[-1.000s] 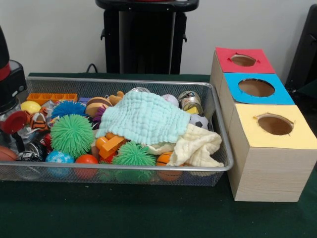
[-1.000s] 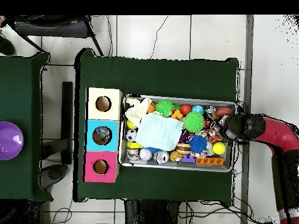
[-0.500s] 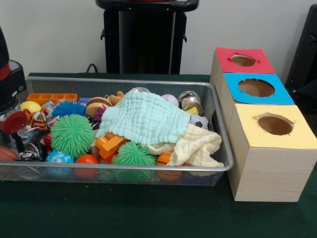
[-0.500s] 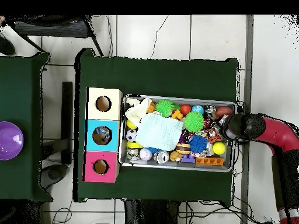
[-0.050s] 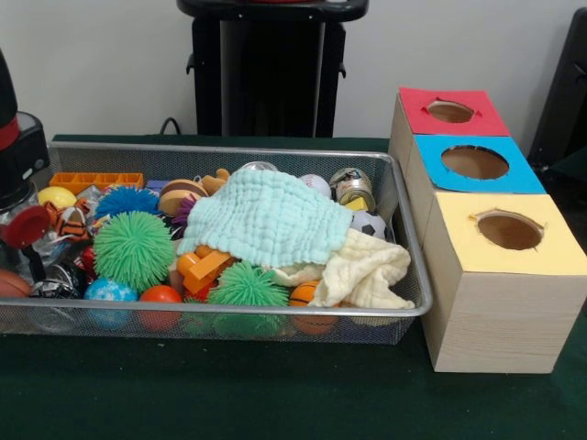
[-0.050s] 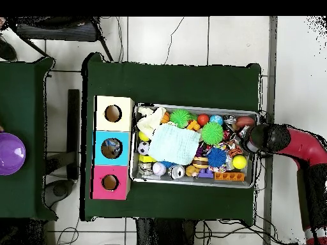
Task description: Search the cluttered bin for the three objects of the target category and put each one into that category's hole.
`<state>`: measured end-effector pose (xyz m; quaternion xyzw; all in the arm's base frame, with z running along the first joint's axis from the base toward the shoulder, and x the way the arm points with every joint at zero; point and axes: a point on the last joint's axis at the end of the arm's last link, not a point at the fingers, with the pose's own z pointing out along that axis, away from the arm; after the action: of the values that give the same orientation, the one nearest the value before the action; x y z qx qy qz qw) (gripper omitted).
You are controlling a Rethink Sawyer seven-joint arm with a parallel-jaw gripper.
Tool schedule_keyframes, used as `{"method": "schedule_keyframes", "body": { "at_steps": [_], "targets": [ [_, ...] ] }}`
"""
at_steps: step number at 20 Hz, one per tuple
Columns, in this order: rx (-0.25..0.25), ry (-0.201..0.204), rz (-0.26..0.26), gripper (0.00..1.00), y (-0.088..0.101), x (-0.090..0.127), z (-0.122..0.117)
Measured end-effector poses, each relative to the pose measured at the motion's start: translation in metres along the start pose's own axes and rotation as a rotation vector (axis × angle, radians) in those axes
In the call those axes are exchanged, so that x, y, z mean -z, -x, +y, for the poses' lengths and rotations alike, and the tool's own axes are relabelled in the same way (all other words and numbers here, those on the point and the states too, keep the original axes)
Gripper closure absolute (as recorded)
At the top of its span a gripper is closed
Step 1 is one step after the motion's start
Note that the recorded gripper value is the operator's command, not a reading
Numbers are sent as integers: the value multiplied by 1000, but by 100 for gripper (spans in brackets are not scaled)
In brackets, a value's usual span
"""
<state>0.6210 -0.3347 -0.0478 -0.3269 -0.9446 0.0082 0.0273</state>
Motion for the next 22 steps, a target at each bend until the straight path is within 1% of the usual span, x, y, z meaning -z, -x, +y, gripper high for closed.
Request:
{"method": "schedule_keyframes", "body": {
  "at_steps": [3,4,7,9,10,13,22],
  "targets": [
    [0,0,0,0,0,0,0],
    [-1,0,-2,100,1,1,0],
    [0,-1,-7,100,3,2,0],
    [-2,-4,-18,100,7,4,0],
    [-2,-10,-32,100,13,6,-1],
    [-4,-13,-41,100,17,8,-1],
    [-3,-5,-58,100,19,4,0]
  ]
}}
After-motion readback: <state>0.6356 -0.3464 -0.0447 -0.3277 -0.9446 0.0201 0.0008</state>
